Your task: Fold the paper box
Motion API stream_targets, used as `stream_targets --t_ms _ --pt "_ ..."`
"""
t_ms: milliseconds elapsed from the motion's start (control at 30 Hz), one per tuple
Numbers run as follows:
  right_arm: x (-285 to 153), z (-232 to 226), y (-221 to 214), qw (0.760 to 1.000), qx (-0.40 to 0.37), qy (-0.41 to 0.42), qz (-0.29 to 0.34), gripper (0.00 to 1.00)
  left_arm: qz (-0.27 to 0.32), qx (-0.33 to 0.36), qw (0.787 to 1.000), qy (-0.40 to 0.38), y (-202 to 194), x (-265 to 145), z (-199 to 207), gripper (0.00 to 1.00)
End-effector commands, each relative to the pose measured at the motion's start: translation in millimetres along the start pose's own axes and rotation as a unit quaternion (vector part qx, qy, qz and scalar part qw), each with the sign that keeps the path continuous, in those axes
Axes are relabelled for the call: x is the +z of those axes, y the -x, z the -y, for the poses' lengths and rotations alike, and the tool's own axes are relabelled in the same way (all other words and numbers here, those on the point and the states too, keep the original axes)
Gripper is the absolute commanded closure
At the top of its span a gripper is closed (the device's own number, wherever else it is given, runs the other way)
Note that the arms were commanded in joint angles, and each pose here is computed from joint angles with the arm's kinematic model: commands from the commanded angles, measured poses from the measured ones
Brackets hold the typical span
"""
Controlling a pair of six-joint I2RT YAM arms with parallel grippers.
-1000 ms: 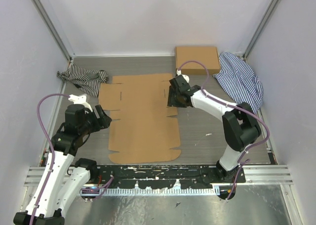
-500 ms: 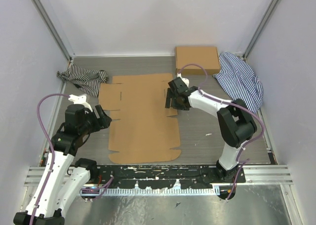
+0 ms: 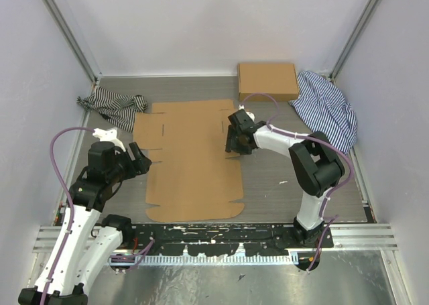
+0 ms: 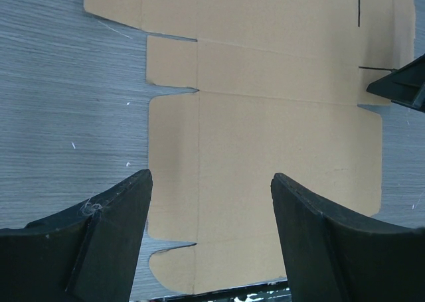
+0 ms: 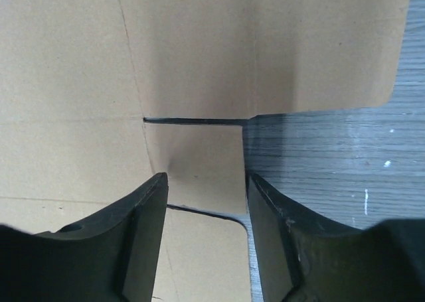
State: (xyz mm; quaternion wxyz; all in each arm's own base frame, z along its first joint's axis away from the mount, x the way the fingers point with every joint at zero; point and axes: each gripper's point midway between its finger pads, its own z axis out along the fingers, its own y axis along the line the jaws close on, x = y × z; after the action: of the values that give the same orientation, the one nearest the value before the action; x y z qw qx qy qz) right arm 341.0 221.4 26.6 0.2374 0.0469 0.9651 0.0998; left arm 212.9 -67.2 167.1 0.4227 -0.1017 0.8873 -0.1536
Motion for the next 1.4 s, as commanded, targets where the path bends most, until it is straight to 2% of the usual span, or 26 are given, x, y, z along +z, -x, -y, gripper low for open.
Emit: stream_targets --t_ms 0,167,467,667,800,1000,1133,1367 --pt "2.7 -16.8 3.6 0.999 0.008 0.041 0.004 0.49 0.006 0.001 1.0 -0.011 1.9 -0.8 4.0 0.21" --pt "-2.3 -18.2 7.9 0.999 0.013 0.045 0.013 0.69 0.005 0.0 1.0 -0.01 1.8 -0.6 4.0 0.21" --pt "-25.7 -18.9 25.4 0.998 0.014 0.046 0.049 0.99 0.005 0.0 1.0 -0.01 1.8 -0.3 3.9 0.21" --pt "-52.7 -11.0 40.1 0.996 -0.004 0.029 0.079 0.99 0.002 -0.007 1.0 -0.011 0.9 1.8 4.6 0.2" --pt "-72.8 13.5 48.0 0.994 -0.024 -0.031 0.098 0.99 -0.001 -0.019 1.0 -0.005 0.3 3.3 3.7 0.2" --pt "-102.7 45.4 41.1 0.989 -0.043 -0.082 0.112 0.99 -0.019 -0.121 0.992 -0.022 -15.3 22.7 12.9 0.24" --pt "-107.0 52.1 33.1 0.989 -0.049 -0.085 0.108 0.99 -0.049 -0.171 0.984 -0.011 -39.1 50.4 7.6 0.23" --pt "-93.9 42.3 24.2 0.993 -0.052 -0.062 0.08 0.99 -0.105 -0.201 0.974 -0.01 -65.5 84.6 8.9 0.18"
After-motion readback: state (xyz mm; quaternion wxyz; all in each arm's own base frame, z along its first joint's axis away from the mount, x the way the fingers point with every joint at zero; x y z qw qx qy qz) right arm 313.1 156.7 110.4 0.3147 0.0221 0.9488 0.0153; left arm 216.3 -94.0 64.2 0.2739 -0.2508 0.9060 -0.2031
